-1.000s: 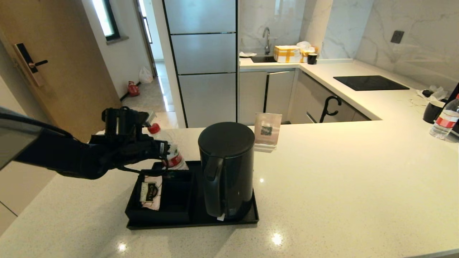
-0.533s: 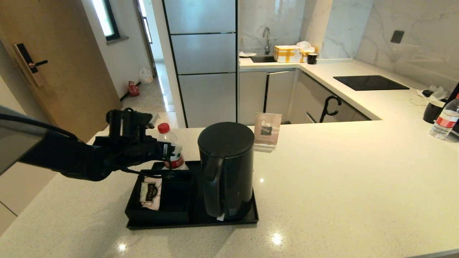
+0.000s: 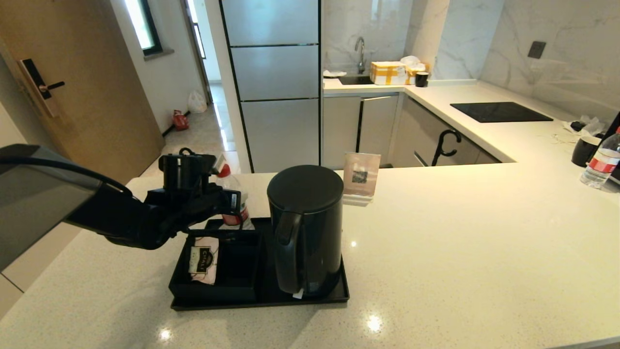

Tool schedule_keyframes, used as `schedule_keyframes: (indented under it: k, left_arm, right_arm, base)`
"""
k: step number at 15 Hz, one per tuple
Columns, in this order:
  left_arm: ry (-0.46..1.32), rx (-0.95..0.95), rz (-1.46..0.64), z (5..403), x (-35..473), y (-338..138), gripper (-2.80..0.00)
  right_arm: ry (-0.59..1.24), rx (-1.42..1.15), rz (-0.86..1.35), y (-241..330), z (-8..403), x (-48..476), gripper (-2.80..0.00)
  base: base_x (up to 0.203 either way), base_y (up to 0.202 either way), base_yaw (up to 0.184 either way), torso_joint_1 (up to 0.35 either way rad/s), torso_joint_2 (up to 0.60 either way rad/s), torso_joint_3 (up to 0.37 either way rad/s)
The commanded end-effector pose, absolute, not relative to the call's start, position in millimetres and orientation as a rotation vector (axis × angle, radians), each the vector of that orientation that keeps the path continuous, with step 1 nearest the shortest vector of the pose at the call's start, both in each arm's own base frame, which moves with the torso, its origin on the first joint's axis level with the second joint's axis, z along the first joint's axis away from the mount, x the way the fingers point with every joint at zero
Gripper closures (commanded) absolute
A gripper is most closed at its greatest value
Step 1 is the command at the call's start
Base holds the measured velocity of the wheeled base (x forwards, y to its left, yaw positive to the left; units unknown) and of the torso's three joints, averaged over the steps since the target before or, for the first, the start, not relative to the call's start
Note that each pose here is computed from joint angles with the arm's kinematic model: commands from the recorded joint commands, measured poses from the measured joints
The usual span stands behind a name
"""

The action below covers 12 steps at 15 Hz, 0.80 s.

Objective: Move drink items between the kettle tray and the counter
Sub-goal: Pick up the bottled water, then place it on the left

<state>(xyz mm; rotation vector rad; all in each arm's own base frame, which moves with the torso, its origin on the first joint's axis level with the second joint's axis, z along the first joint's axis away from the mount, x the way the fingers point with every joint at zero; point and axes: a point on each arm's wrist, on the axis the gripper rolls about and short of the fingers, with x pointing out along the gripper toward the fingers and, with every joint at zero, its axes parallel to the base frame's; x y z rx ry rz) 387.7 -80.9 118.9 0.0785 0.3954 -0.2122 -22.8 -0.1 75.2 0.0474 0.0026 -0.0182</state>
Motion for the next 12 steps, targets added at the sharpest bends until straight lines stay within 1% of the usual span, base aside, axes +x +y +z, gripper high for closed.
schedule_keyframes:
  k: [1,4,5,6,7,8,9,10,11,12]
  left_arm:
    - [0.400,0.080,-0.218,117,388,-83,0.00]
    - [0.400,0.080,-0.218,117,388,-83,0.00]
    - [0.392,0.079,-0.202,122,386,-84,0.00]
    - [0.357,0.076,-0.175,140,381,-84,0.00]
    - [0.315,0.073,-0.143,165,370,-82,0.00]
    - [0.255,0.065,-0.103,200,352,-77,0.00]
    - [0.224,0.060,-0.065,222,338,-73,0.00]
    - [0.208,0.060,-0.029,235,327,-66,0.00]
    - [0.199,0.060,0.043,246,317,-47,0.00]
    - [0.216,0.064,0.085,245,313,-37,0.00]
  right_arm:
    - [0.004,0.048,-0.019,0,75,-23,0.00]
    - [0.004,0.048,-0.019,0,75,-23,0.00]
    - [0.004,0.048,-0.019,0,75,-23,0.00]
    - [0.004,0.048,-0.019,0,75,-23,0.00]
    - [0.004,0.048,-0.019,0,75,-23,0.00]
    - [0.004,0.048,-0.019,0,75,-23,0.00]
    - [0.004,0.048,-0.019,0,75,-23,0.00]
    - [0.004,0.048,-0.019,0,75,-23,0.00]
    - [0.004,0.048,-0.019,0,75,-23,0.00]
    - [0.004,0.048,-0.019,0,75,-23,0.00]
  base:
    - [0.000,0.000,0.000,0.000,0.00,0.000]
    - [0.000,0.000,0.000,0.000,0.00,0.000]
    - [0.000,0.000,0.000,0.000,0.00,0.000]
    - [0.000,0.000,0.000,0.000,0.00,0.000]
    - [0.000,0.000,0.000,0.000,0.00,0.000]
    - [0.000,0.000,0.000,0.000,0.00,0.000]
    - [0.000,0.000,0.000,0.000,0.00,0.000]
    - [0.000,0.000,0.000,0.000,0.00,0.000]
    - [0.000,0.000,0.000,0.000,0.00,0.000]
    - [0.000,0.000,0.000,0.000,0.00,0.000]
